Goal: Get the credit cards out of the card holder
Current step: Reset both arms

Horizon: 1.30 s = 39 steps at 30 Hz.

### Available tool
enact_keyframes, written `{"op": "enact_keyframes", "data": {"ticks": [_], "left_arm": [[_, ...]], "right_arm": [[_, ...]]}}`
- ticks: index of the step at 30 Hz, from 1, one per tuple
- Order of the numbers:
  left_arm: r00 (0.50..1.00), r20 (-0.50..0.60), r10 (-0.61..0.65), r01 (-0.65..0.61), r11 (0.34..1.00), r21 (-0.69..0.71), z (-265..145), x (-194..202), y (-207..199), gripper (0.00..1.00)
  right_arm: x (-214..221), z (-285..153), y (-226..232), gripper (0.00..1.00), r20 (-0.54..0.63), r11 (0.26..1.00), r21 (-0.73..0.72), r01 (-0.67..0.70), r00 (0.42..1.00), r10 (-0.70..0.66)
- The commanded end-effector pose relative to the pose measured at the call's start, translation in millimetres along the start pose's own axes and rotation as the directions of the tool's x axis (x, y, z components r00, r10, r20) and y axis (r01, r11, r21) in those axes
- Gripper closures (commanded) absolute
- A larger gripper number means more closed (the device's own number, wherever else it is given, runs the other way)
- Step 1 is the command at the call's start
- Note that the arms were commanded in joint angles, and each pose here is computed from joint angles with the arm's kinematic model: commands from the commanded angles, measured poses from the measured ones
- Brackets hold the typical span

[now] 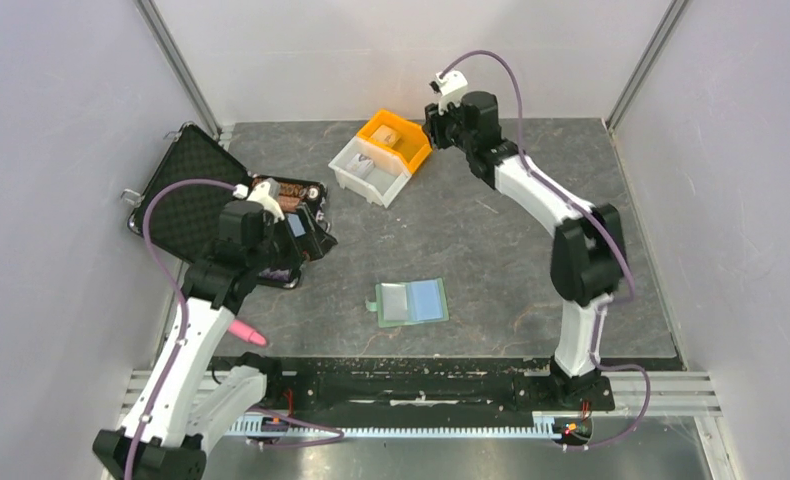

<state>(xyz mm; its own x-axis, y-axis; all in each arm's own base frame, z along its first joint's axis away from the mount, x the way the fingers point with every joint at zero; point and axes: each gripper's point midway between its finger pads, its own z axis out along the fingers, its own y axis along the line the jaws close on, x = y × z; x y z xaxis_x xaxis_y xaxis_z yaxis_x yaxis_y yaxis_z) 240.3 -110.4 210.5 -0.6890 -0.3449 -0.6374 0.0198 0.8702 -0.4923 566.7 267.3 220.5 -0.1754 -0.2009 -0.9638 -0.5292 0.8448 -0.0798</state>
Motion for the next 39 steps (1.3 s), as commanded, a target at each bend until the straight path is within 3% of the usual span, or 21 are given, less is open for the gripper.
{"op": "enact_keyframes", "data": {"ticks": [1,8,12,15,29,39], "left_arm": [[0.991,0.111,0.078,-0.090,0.989,0.114,-24,-27,-29,0.00],[0.986,0.153,0.063,-0.099,0.965,0.243,-28,-33,-53,0.00],[0.988,0.142,0.062,-0.097,0.964,0.248,-21,-32,-53,0.00],[0.991,0.118,0.066,-0.092,0.968,0.232,-12,-27,-48,0.00],[0.996,0.083,0.024,-0.047,0.956,0.291,-2,-23,-56,0.00],[0.996,0.094,0.001,-0.031,0.950,0.309,-5,-22,-58,0.00]], "right_arm": [[-29,-72,14,0.59,0.018,0.990,-0.004,-0.138,0.990,0.138],[20,-164,47,0.37,-0.143,0.969,-0.058,-0.240,0.963,0.230],[26,-203,67,0.25,-0.164,0.957,-0.120,-0.263,0.956,0.242],[27,-223,75,0.03,-0.172,0.950,-0.143,-0.277,0.952,0.252],[74,-288,66,0.02,-0.119,0.916,0.028,-0.400,0.909,0.400],[75,-299,58,0.02,-0.048,0.878,0.087,-0.471,0.878,0.476]]}}
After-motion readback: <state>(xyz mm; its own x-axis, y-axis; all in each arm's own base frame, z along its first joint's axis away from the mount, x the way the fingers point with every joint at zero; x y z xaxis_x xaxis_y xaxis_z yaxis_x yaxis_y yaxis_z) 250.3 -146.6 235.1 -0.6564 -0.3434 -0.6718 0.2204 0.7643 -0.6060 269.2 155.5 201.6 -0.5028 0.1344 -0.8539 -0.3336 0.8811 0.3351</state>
